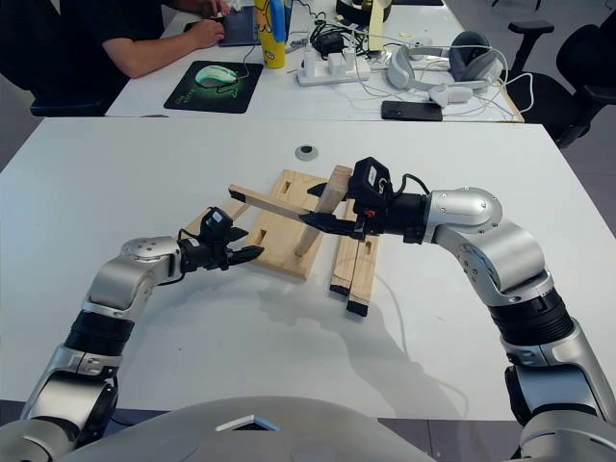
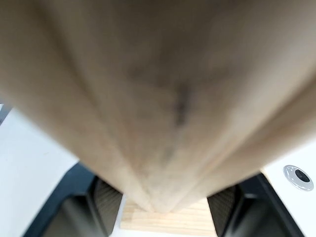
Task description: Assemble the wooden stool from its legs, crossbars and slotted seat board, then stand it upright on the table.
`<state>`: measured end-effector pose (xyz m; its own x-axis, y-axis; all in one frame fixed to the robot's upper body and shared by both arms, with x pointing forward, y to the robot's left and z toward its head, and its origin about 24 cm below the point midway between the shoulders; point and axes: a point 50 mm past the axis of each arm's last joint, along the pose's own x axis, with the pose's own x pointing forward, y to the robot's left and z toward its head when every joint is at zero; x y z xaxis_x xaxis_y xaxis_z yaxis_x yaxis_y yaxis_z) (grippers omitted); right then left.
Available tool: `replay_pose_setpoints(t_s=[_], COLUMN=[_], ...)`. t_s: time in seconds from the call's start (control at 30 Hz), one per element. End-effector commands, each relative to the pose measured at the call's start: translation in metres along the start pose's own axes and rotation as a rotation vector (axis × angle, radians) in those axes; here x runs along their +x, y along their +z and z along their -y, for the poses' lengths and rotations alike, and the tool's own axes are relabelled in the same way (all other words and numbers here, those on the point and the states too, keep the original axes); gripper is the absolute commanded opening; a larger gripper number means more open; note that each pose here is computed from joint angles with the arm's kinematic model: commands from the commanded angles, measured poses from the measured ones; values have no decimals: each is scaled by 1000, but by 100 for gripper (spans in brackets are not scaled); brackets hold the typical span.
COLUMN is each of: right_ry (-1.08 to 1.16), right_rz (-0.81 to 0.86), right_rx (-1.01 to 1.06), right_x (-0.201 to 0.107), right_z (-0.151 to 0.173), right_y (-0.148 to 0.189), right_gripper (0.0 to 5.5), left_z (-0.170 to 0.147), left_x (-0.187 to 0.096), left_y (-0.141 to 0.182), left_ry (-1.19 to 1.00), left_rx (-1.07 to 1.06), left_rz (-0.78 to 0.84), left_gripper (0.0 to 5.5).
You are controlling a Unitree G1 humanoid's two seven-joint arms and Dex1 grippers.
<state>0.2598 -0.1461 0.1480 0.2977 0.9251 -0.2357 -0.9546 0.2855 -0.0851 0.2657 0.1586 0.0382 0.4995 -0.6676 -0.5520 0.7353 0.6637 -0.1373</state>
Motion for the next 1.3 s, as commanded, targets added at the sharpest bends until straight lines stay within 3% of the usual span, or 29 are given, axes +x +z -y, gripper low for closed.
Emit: replay_pose_setpoints(t_s=[0.03, 0.27, 0.63, 1.0, 1.3], right_ry=[-44, 25, -124, 75, -75], right_rz=[-353, -365, -378, -432, -349], right_rx=[267, 304, 279, 382, 308], right_x=[-4, 1, 4, -9, -4], right_z=[-26, -52, -7, -49, -25], right_y=[-88, -98, -92, -112, -106], right_gripper=[205, 205, 205, 205, 205], left_z=[26, 25, 25, 25, 23], left_x=[9, 9, 11, 10, 9], left_y=[-41, -41, -38, -36, -35], left_ry=[-115, -107, -104, -97, -94], left_rx=[-149, -158, -161, -161, -157], left_rz=[-137, -128, -112, -99, -99], left_gripper=[268, 240, 205, 170, 169])
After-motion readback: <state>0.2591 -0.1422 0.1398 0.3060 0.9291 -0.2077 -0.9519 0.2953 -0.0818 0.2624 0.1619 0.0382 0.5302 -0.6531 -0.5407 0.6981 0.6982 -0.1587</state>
